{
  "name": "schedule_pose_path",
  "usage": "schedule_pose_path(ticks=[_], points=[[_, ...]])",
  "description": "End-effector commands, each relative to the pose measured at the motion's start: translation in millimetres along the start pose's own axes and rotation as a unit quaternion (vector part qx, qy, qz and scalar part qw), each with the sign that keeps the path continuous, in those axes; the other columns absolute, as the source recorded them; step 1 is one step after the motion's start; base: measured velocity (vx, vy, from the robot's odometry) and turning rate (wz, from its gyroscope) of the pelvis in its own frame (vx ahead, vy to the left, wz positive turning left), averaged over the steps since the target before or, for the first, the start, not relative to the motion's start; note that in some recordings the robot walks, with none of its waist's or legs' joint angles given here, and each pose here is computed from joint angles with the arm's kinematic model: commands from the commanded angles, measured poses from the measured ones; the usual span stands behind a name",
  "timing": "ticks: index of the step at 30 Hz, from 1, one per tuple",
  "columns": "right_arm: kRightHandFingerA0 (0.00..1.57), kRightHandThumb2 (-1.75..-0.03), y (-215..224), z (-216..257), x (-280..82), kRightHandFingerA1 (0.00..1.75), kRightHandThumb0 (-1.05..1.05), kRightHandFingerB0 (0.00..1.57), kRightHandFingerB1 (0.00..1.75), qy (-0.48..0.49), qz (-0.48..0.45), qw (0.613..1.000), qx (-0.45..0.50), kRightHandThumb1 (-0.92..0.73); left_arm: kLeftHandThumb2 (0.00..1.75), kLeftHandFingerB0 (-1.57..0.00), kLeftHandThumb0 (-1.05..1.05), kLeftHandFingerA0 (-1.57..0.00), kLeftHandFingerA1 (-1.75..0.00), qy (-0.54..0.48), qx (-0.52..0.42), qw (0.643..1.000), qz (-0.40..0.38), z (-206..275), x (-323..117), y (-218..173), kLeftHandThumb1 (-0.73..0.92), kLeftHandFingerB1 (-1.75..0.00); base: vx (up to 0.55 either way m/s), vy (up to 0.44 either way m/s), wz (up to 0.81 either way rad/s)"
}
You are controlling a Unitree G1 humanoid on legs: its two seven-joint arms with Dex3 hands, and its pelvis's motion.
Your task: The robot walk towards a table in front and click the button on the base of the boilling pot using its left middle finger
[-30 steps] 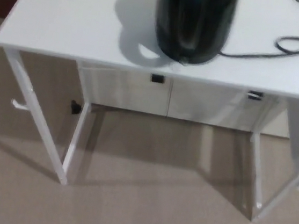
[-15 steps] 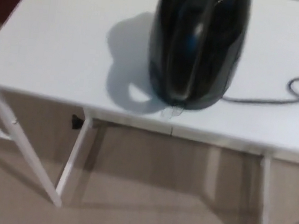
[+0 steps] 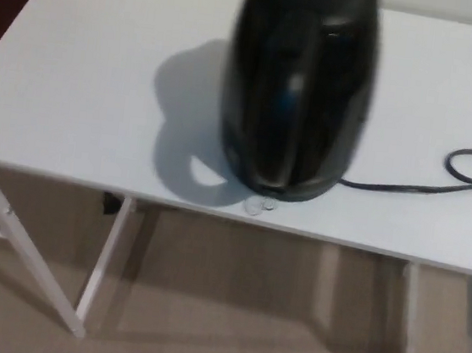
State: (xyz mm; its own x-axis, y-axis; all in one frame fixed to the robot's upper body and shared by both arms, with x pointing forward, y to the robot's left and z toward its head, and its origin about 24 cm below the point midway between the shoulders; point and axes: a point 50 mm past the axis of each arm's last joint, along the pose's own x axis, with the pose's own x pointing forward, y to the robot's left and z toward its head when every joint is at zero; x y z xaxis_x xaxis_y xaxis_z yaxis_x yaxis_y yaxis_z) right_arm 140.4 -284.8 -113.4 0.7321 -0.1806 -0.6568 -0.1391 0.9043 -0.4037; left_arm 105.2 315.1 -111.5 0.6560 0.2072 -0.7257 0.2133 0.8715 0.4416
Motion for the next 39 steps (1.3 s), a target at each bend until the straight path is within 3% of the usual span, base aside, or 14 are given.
schedule_pose_path(ticks=[1, 13, 14, 16, 18, 20, 24, 25, 26, 27, 28, 36, 37, 39], points=[[0.58, -0.78, -1, -1, 0, 0.62, -0.44, 0.33, 0.51, 0.006, -0.008, 1.000, 0.007, -0.47, 0.62, -0.21, -0.31, -0.29, -0.41, 0.004, 0.002, 1.000, 0.005, -1, -1, 10, 0.50, -0.35, -0.01, 0.055, 0.08], [0.65, -0.78, -3, 7, 4, 0.65, -0.46, 0.35, 0.52, -0.008, -0.012, 1.000, -0.003, -0.47, 0.57, -0.21, -0.30, -0.34, -0.38, -0.006, 0.019, 1.000, 0.009, 10, 4, 17, 0.56, -0.30, 0.02, 0.011, 0.04], [0.68, -0.57, -4, 8, 4, 0.54, -0.39, 0.40, 0.40, -0.009, -0.012, 1.000, -0.004, -0.59, 0.57, -0.21, -0.29, -0.33, -0.38, -0.006, 0.019, 1.000, 0.009, 10, 4, 17, 0.56, -0.30, 0.00, 0.000, 0.00], [0.62, -0.78, -4, 8, 5, 0.64, -0.44, 0.35, 0.51, -0.010, -0.012, 1.000, 0.000, -0.47, 0.57, -0.21, -0.29, -0.33, -0.38, -0.007, 0.021, 1.000, 0.009, 12, 5, 17, 0.56, -0.30, 0.00, 0.000, 0.00], [0.67, -0.57, -4, 9, 5, 0.53, -0.39, 0.40, 0.40, -0.011, -0.012, 1.000, 0.000, -0.59, 0.57, -0.22, -0.30, -0.33, -0.37, -0.004, 0.022, 1.000, 0.011, 12, 5, 18, 0.56, -0.30, 0.00, 0.000, 0.00], [0.62, -0.78, -4, 11, 6, 0.63, -0.44, 0.35, 0.51, -0.011, -0.011, 1.000, 0.004, -0.47, 0.57, -0.21, -0.28, -0.33, -0.37, -0.008, 0.015, 1.000, 0.010, 12, 5, 18, 0.57, -0.30, 0.00, 0.000, 0.00], [0.59, -0.79, -3, 9, 5, 0.63, -0.43, 0.35, 0.51, -0.012, -0.007, 1.000, 0.001, -0.47, 0.58, -0.19, -0.31, -0.32, -0.36, -0.017, 0.028, 0.999, 0.007, 9, 0, 16, 0.57, -0.29, 0.00, 0.000, 0.00], [0.59, -0.78, -3, 9, 5, 0.64, -0.42, 0.34, 0.52, -0.014, -0.006, 1.000, 0.007, -0.47, 0.67, -0.11, -0.44, -0.20, -0.40, -0.044, 0.036, 0.998, -0.002, 14, -2, 14, 0.47, -0.35, 0.00, 0.000, 0.00], [0.60, -0.78, -2, 11, 5, 0.63, -0.42, 0.35, 0.52, -0.015, -0.007, 1.000, 0.008, -0.47, 0.95, 0.00, -0.27, 0.00, -0.49, -0.072, 0.048, 0.996, -0.013, 19, -4, 13, 0.46, -0.48, 0.00, 0.000, 0.00], [0.59, -0.78, -2, 13, 6, 0.63, -0.42, 0.35, 0.51, -0.016, -0.006, 1.000, 0.007, -0.47, 0.55, -0.07, -0.45, -0.11, -0.28, -0.125, 0.092, 0.988, -0.019, 33, -9, 11, 0.51, -0.24, 0.00, 0.000, 0.00], [0.60, -0.78, -3, 13, 7, 0.63, -0.43, 0.34, 0.51, -0.016, -0.005, 1.000, 0.007, -0.47, 0.73, -0.02, -0.58, -0.04, -0.40, -0.157, 0.154, 0.975, -0.014, 42, -13, 9, 0.37, -0.24, 0.00, 0.000, 0.00], [0.69, -0.57, -4, 23, 12, 0.54, -0.38, 0.41, 0.40, -0.022, -0.008, 1.000, -0.001, -0.60, 0.76, -0.04, -0.63, -0.05, -0.39, -0.425, 0.318, 0.847, -0.035, 122, -79, -23, 0.40, -0.24, 0.00, 0.000, 0.00], [0.61, -0.79, -4, 24, 13, 0.63, -0.44, 0.35, 0.51, -0.023, -0.009, 1.000, 0.002, -0.48, 0.74, -0.10, -0.70, -0.10, -0.34, -0.456, 0.334, 0.824, -0.032, 136, -90, -26, 0.42, -0.18, 0.00, 0.000, 0.00], [0.59, -0.79, -5, 25, 13, 0.62, -0.44, 0.34, 0.51, -0.023, -0.009, 1.000, 0.001, -0.48, 0.75, -0.04, -0.65, -0.06, -0.41, -0.485, 0.353, 0.800, -0.025, 150, -103, -30, 0.40, -0.26, 0.00, 0.000, 0.00]])
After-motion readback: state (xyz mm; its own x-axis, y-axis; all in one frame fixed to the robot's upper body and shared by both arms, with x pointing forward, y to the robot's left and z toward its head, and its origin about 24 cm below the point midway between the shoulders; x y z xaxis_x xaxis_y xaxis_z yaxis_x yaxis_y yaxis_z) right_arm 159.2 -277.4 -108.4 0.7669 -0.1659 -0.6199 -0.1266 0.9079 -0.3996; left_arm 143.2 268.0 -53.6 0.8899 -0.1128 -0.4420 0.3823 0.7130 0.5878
